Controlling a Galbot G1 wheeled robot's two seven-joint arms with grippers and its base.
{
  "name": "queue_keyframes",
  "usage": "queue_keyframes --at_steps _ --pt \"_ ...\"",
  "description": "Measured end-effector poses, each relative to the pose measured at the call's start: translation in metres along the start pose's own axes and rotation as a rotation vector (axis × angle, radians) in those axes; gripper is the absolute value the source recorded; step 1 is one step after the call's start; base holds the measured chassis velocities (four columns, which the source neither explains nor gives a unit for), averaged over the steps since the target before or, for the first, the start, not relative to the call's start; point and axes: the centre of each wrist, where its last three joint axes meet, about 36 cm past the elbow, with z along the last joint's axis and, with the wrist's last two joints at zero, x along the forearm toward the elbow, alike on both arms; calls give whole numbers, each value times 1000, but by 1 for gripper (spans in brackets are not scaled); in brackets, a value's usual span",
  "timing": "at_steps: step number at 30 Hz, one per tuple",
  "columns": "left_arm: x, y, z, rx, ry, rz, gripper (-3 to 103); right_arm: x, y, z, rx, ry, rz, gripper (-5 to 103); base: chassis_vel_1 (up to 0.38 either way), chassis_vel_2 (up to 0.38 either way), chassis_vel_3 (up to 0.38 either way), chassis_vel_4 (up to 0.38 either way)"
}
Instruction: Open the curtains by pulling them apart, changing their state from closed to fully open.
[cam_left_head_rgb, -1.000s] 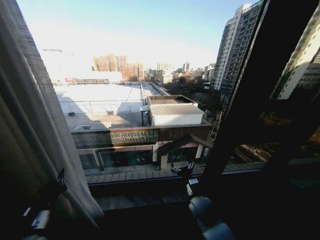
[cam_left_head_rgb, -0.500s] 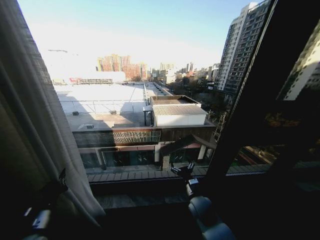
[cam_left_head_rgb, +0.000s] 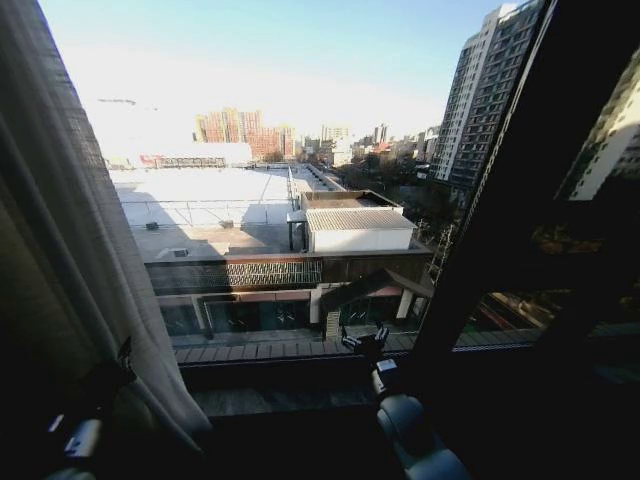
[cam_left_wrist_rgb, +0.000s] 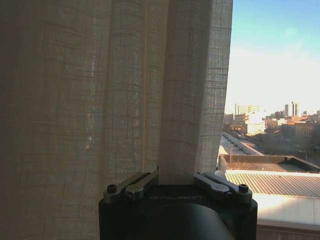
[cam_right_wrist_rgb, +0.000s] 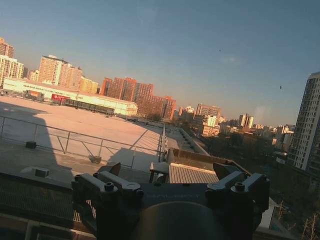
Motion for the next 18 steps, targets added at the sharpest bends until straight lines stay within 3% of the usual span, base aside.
queue_keyframes --at_steps 16,18 --pt "0 3 1 5 -1 -9 0 -2 0 1 2 -2 0 100 10 -4 -10 8" --pt "0 5 0 -2 5 -64 0 -2 0 1 2 -2 -2 100 0 0 0 0"
